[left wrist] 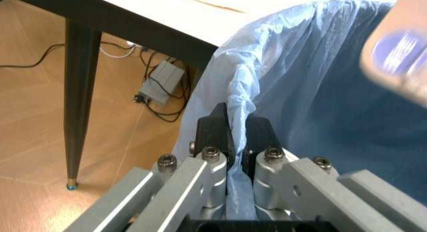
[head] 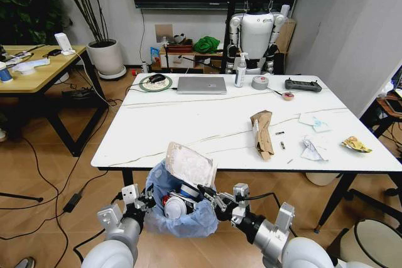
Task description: Pick up the trash bin and place the trash from the table into it.
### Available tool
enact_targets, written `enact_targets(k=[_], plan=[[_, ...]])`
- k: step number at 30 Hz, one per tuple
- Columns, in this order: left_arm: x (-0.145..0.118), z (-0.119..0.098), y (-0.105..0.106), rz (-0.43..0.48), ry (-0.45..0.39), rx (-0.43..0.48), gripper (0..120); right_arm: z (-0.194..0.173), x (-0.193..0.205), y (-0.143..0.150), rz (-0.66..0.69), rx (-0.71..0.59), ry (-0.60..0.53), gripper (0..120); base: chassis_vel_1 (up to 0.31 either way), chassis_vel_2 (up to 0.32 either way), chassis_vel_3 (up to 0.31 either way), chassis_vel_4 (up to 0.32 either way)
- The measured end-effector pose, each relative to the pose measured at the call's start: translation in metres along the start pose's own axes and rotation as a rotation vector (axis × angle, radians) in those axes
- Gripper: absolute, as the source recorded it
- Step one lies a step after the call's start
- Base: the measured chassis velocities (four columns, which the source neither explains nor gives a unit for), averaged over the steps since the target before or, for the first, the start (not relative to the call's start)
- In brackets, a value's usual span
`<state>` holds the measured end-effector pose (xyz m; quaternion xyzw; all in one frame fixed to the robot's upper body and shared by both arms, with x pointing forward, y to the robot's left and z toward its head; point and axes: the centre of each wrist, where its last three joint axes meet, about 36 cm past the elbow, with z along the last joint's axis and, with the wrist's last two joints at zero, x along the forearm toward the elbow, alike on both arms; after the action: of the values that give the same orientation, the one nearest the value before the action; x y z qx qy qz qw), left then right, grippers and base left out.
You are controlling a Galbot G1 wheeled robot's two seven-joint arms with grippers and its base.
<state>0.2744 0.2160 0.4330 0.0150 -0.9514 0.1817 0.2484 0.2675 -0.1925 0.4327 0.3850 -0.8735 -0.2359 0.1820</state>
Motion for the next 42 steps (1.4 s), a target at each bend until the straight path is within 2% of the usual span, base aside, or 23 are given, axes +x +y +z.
enact_targets(k=[21,24,26,27,29,31,34,37,40,42], plan=[[-0.002,-0.001,0.0,0.003,0.001,0.002,0,0.012,0.008,-0.003,-0.012,0.037,0.032,0,0.0,0.0,0.0,0.0],[-0.002,-0.001,0.0,0.002,0.001,0.002,0,0.014,0.01,-0.004,-0.012,0.038,0.036,3,0.0,0.0,0.0,0.0],[-0.003,-0.001,0.0,0.003,0.002,0.002,0,0.015,0.01,-0.004,-0.012,0.041,0.04,18,0.0,0.0,0.0,0.0],[-0.004,-0.001,0.0,0.003,0.002,0.003,0,0.015,0.01,-0.004,-0.013,0.042,0.04,18,0.0,0.0,0.0,0.0],[-0.004,-0.001,0.0,0.003,0.004,0.004,0,0.014,0.008,-0.004,-0.018,0.044,0.036,30,0.0,0.0,0.0,0.0],[-0.004,-0.001,0.0,0.003,0.004,0.004,0,0.013,0.007,-0.004,-0.018,0.044,0.036,31,0.0,0.0,0.0,0.0],[-0.005,-0.001,0.0,0.003,0.005,0.005,0,0.012,0.006,-0.005,-0.019,0.048,0.034,46,0.0,0.0,0.0,0.0],[-0.006,-0.001,0.0,0.004,0.006,0.006,0,0.01,0.005,-0.005,-0.016,0.05,0.029,52,0.0,0.0,0.0,0.0],[-0.006,0.001,-0.001,0.004,0.011,0.006,0,0.0,-0.004,-0.008,-0.005,0.062,-0.013,65,0.0,0.0,0.0,0.0],[-0.005,0.002,-0.001,0.004,0.018,0.005,0,-0.019,-0.017,-0.017,0.021,0.077,-0.084,74,0.0,0.0,0.0,0.0]])
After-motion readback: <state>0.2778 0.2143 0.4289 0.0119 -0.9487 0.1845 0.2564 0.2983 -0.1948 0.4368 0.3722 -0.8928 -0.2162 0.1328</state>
